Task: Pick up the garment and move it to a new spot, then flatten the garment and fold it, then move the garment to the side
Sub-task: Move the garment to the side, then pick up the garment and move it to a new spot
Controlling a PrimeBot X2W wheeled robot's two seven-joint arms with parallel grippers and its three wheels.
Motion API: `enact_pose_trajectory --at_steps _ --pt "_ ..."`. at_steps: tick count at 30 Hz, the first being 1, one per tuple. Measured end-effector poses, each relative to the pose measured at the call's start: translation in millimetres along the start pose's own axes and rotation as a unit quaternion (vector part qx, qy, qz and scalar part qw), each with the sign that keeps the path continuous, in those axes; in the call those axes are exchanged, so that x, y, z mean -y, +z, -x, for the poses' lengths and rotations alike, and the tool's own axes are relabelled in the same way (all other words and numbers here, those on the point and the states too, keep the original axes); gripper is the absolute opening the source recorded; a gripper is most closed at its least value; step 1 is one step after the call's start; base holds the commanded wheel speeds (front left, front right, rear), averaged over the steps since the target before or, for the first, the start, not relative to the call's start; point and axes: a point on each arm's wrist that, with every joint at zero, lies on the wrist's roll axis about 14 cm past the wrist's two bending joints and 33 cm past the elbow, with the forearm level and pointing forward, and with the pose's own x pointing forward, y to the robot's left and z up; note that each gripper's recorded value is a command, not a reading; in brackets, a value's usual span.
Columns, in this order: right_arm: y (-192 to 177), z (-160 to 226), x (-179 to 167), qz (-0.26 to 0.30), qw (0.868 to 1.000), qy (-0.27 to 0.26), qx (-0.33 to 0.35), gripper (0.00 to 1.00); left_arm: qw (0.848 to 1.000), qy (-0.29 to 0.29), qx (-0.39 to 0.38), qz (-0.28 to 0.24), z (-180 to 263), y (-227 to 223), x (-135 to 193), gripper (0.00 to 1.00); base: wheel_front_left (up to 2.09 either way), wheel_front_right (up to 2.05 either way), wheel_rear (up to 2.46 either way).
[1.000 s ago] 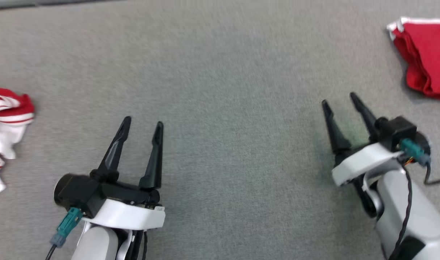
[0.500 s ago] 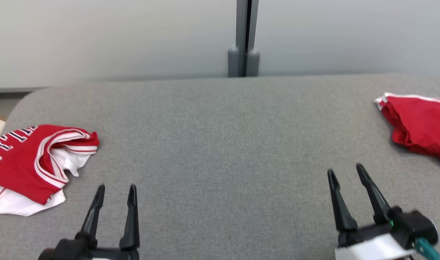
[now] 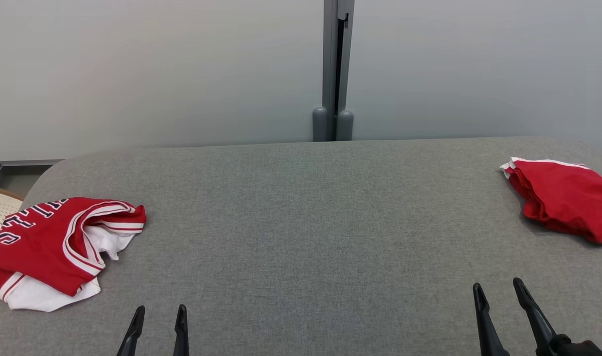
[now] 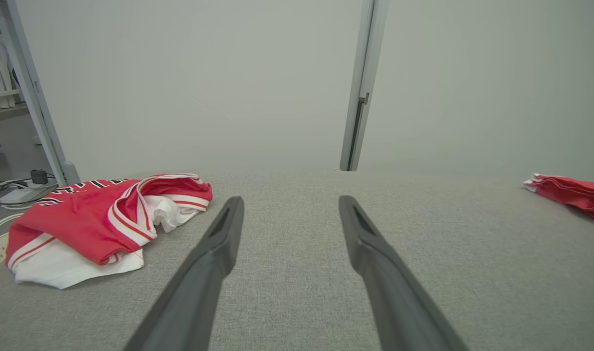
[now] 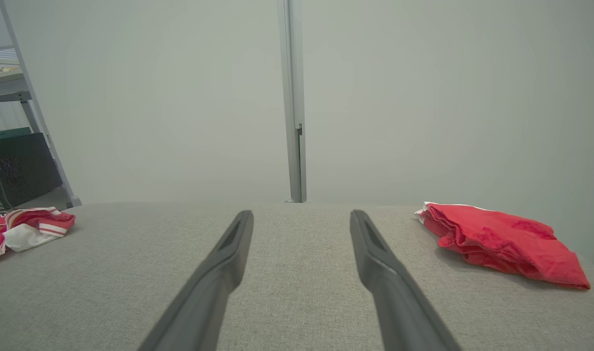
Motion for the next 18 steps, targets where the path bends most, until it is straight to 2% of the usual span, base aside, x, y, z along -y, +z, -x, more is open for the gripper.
enact_pose_trajectory --at_steps 13,18 --pt "-2.2 4.8 -6.0 -0.005 1.0 0.006 -0.003 1.0 1.0 0.006 0.003 0.0 3.0 1.0 -1.7 1.0 0.0 0.0 0.0" --pt "-7.1 -1.7 -23.7 -0.011 0.999 0.038 -0.012 1.0 1.0 0.029 0.01 -0.002 10.8 3.9 -13.1 1.0 0.0 0.0 0.0"
